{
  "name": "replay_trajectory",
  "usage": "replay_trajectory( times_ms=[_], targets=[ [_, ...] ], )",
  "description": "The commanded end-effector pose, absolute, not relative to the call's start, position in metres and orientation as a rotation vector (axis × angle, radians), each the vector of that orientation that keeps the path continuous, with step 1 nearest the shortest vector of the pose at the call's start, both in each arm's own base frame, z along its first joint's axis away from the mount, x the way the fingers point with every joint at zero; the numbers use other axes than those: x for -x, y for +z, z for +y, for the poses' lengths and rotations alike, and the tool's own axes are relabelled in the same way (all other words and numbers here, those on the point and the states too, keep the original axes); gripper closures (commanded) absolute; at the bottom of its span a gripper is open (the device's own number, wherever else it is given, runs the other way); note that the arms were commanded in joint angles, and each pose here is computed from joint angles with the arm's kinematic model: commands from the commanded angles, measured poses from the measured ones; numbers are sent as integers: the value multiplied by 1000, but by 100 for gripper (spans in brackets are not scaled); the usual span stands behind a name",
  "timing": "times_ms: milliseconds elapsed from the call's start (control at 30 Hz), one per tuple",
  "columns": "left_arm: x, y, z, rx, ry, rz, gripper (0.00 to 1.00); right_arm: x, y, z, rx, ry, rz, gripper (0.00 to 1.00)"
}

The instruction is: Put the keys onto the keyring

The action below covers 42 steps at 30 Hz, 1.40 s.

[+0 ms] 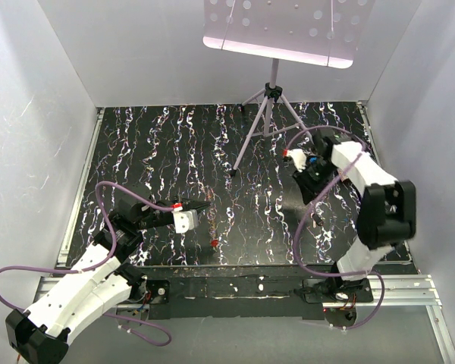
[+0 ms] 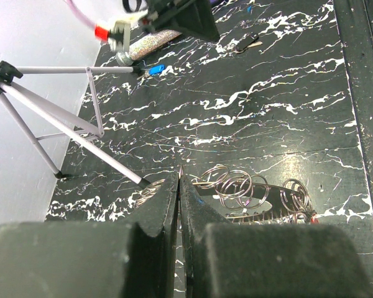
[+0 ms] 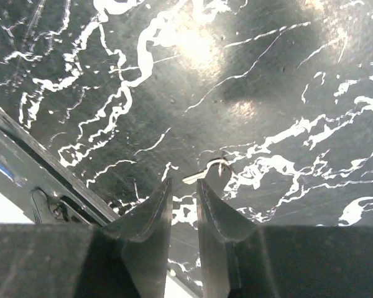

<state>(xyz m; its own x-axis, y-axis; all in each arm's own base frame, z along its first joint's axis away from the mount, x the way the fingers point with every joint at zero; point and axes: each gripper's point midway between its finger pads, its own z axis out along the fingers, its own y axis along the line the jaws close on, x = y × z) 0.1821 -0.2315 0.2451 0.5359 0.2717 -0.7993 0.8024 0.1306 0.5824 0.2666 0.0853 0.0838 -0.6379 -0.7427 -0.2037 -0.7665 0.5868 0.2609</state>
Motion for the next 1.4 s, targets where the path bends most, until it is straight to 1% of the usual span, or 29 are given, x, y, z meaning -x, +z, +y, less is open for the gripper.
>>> replay_trajectory(
  times_ms=[0,100,133,333,567,867,1367],
  targets=[
    [-179,268,-232,-1411,-478,920,100,-279,107,100,1020,641,2443,67],
    [-179,268,-232,-1412,-481,919,100,-279,101,93,917,685,2340,55],
    [-179,269,-232,-1410,-481,916,100,-280,97,82,873,681,2345,55],
    [-178,270,-232,-1409,-480,915,100,-277,67,64,912,617,2459,53],
    [-179,268,-232,-1411,-480,920,100,-282,54,53,924,558,2525,54],
    [-179,266,-233,-1413,-484,924,100,-271,40,51,975,567,2547,55],
    [-180,265,-233,-1415,-486,928,100,-262,30,51,1029,605,2562,63]
  ],
)
